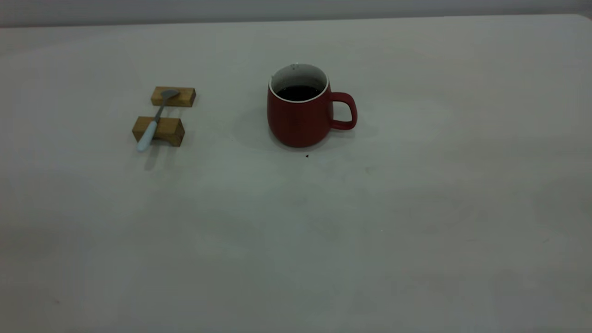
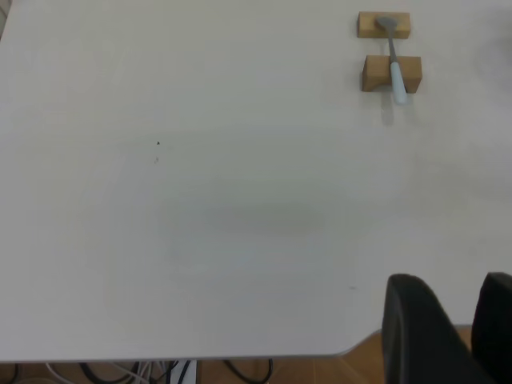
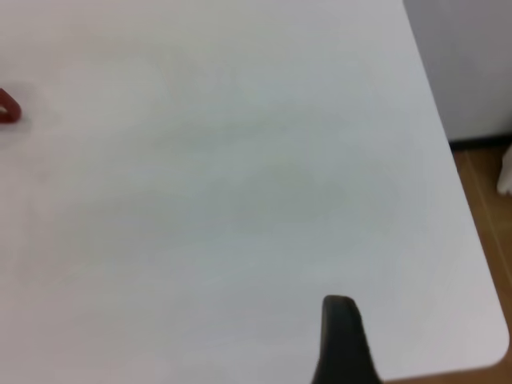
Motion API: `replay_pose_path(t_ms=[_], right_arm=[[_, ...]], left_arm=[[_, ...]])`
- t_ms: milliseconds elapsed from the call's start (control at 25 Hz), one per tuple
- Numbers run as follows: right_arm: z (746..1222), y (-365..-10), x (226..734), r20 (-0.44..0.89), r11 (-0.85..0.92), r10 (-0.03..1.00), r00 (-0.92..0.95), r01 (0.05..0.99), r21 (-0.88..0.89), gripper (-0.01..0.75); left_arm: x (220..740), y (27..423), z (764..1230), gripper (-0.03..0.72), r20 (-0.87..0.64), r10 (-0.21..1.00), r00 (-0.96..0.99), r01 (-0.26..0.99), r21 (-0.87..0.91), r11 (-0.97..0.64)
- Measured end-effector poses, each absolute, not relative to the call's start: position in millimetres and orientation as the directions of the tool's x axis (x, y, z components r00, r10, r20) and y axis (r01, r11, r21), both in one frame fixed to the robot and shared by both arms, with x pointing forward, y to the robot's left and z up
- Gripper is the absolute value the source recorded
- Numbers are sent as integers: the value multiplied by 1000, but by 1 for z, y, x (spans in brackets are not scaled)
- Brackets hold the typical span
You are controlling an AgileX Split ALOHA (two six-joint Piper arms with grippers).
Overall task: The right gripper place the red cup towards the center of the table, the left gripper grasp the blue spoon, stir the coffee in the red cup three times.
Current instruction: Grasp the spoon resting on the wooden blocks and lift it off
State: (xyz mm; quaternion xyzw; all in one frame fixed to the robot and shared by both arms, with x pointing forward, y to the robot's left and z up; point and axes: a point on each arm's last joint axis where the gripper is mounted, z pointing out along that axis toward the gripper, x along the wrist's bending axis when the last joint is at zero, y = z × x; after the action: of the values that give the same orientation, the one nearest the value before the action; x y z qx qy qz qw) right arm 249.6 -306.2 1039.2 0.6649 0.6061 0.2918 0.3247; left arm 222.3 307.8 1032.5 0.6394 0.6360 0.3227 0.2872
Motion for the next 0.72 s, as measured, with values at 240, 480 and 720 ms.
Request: replay_pose_path(t_ms=[240, 480, 720], right_arm=[[1039, -302, 238, -26, 0, 999, 38, 555, 832, 564], [1039, -302, 237, -28, 3, 999, 37, 554, 832, 564], [1039, -302, 237, -29, 4, 999, 36, 555, 832, 564]], left_arm=[[222, 308, 1033, 243, 47, 999, -17, 628, 778, -26], [222, 308, 1033, 243, 47, 999, -17, 628, 778, -26], [222, 308, 1033, 243, 47, 999, -17, 628, 778, -26]])
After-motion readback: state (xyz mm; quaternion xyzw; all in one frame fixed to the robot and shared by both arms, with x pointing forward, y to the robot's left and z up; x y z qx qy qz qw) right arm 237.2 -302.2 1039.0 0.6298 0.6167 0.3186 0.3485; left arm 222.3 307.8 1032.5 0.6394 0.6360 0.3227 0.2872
